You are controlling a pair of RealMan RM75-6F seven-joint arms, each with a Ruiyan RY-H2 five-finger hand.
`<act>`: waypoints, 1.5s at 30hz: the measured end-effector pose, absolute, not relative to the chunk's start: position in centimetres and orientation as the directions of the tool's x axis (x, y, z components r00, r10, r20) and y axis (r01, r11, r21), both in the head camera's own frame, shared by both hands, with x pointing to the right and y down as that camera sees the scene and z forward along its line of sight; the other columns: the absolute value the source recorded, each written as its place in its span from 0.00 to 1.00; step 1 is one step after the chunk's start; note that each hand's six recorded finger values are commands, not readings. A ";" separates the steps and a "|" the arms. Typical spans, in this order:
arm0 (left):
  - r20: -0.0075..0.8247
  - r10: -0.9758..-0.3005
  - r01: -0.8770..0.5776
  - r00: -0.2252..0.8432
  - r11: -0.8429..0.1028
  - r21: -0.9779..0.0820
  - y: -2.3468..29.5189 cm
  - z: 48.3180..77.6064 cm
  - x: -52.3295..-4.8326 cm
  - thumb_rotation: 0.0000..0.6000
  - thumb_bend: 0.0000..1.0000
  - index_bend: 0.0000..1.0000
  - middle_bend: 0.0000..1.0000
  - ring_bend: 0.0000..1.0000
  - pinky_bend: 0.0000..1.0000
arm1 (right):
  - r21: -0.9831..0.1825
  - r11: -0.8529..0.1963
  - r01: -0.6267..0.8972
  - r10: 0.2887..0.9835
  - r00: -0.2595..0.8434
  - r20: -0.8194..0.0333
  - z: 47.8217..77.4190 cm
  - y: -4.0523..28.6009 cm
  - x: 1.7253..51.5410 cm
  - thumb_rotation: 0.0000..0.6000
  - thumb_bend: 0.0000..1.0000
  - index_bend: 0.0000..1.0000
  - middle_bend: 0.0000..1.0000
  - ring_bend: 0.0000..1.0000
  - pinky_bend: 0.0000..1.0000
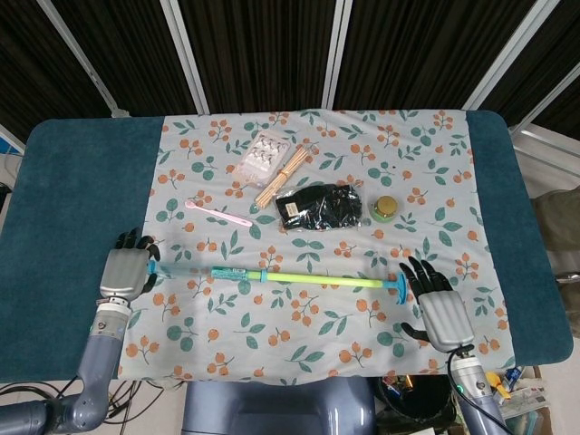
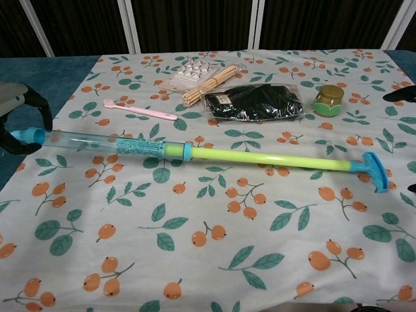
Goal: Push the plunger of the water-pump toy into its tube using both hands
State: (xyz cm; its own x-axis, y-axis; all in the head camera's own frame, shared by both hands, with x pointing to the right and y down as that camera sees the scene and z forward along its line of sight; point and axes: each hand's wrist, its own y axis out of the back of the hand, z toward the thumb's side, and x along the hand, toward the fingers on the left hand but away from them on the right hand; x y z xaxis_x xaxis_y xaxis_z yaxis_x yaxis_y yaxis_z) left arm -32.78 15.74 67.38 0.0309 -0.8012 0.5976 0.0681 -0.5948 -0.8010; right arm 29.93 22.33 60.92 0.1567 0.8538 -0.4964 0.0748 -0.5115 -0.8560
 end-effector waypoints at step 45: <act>0.591 -0.805 0.078 0.051 -0.587 -0.806 15.9 66.6 -31.7 1.00 0.38 0.57 0.24 0.06 0.13 | -0.821 -0.570 -0.032 0.817 0.085 -0.570 69.0 18.5 25.9 1.00 0.21 0.46 0.35 0.12 0.16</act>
State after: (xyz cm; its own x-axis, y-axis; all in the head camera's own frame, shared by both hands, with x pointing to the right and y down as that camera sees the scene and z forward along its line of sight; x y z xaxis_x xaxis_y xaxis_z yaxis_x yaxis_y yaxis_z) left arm -31.67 15.94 66.56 0.0509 -0.8048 0.5914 0.0781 -0.5871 -0.8057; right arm 25.91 18.50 68.99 0.0854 0.8172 -0.5700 -0.0323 -0.5695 -0.8213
